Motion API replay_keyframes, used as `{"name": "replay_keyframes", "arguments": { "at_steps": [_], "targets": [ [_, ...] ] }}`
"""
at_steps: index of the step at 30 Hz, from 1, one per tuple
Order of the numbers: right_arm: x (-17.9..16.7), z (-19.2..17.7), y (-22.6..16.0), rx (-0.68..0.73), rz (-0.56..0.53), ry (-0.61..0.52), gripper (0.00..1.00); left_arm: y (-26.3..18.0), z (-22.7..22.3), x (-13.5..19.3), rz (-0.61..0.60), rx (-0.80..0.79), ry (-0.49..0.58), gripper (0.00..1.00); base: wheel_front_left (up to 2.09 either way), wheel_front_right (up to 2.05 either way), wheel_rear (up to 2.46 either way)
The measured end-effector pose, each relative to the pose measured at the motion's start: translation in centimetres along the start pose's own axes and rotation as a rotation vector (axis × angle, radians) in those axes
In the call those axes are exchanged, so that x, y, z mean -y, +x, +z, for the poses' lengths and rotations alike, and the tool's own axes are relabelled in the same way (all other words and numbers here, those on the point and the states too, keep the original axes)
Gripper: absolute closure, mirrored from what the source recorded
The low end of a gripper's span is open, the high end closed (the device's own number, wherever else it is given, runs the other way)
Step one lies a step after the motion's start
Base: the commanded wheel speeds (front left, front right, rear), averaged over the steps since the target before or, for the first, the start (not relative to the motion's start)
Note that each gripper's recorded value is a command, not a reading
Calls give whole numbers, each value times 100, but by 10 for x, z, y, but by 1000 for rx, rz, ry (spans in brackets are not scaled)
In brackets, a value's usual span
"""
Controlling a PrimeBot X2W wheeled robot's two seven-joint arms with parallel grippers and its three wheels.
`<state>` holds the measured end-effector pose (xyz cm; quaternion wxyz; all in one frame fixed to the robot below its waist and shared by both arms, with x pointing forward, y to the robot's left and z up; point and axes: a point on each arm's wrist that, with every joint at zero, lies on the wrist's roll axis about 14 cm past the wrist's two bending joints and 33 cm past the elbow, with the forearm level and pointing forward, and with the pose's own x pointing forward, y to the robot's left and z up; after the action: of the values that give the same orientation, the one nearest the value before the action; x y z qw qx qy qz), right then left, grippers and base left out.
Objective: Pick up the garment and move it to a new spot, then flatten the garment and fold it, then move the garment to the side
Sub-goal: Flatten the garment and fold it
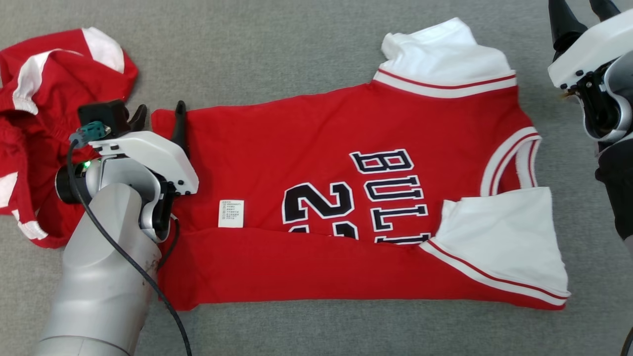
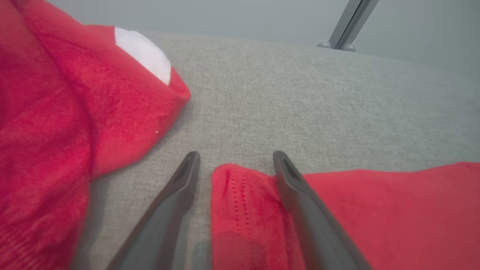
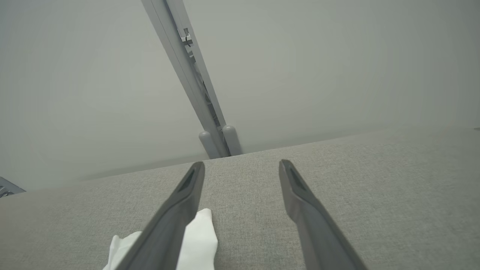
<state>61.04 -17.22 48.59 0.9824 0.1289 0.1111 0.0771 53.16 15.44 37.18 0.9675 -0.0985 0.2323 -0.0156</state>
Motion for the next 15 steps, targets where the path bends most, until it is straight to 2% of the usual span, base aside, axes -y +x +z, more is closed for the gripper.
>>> {"name": "replay_keyframes", "arguments": {
  "at_steps": [6, 15],
  "targets": [
    [-11, -32, 25, -114, 30, -64, 0, 3, -12, -10, 11, -30, 7, 0, 0, 0, 0],
    [-15, -69, 37, -239, 54, -103, 0, 0, -15, -12, -5, -34, 14, 0, 0, 0, 0]
  ]
}}
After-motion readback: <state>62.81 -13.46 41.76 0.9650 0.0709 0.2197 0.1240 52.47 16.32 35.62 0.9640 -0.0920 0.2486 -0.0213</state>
